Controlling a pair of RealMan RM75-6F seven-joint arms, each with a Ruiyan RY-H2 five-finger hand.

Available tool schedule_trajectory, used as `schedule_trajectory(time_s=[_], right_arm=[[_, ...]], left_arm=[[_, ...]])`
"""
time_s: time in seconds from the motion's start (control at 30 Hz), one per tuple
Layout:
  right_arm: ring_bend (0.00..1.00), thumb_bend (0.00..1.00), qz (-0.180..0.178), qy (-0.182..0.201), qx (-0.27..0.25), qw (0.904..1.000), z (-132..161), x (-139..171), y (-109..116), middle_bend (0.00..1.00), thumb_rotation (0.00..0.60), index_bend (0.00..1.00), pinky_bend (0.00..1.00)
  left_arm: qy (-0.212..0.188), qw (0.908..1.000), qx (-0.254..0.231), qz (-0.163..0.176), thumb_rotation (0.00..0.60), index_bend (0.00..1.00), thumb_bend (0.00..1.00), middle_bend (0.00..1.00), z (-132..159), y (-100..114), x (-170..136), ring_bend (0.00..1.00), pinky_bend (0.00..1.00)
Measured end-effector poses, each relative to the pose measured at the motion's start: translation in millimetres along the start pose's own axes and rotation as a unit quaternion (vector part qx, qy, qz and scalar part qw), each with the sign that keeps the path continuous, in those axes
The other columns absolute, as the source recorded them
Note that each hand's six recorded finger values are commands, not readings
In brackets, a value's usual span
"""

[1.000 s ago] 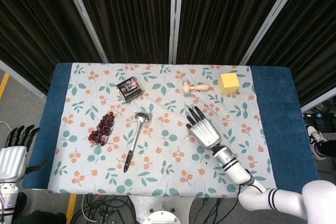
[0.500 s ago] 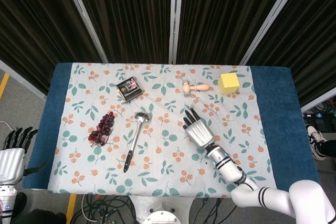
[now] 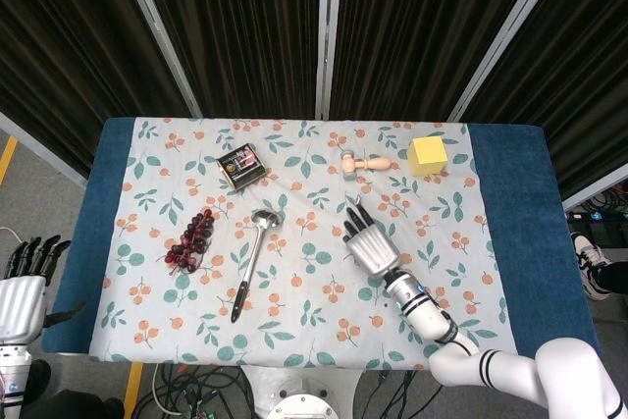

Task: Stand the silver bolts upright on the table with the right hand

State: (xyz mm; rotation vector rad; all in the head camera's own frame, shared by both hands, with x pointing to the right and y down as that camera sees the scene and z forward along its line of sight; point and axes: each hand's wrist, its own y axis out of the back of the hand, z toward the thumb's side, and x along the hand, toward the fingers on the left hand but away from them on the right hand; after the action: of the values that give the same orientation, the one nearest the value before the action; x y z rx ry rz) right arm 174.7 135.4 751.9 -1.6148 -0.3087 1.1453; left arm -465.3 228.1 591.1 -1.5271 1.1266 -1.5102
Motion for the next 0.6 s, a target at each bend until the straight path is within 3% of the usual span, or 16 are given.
schedule_trajectory(time_s=[0.13,0.33,0.6], right_arm=[[0.00,0.36,-0.007,0.001,-0.021,0.9998,2.1,0.4,5.0,0.26,0.600,0.60,0.00],[0.00,0.36,-0.007,0.003,-0.113,0.9935,9.5,0.3,18.4,0.26,0.600,0.61,0.00],[0.00,0.36,0.025,-0.007,-0.263,0.9644,11.1,-9.1,24.5,0.27,0.600,0.61,0.00]], left_arm=[[-0.004,1.0000,0.002,0.002,0.600,0.15,0.00,0.09,1.5,0.2,0.7,0.00,0.00],[-0.012,0.9999,0.007,0.005,0.600,0.15,0.00,0.09,4.6,0.9,2.3,0.00,0.00],[-0.023,0.9997,0.008,0.003,0.600,0.15,0.00,0.09,9.8,-1.0,2.7,0.00,0.00]])
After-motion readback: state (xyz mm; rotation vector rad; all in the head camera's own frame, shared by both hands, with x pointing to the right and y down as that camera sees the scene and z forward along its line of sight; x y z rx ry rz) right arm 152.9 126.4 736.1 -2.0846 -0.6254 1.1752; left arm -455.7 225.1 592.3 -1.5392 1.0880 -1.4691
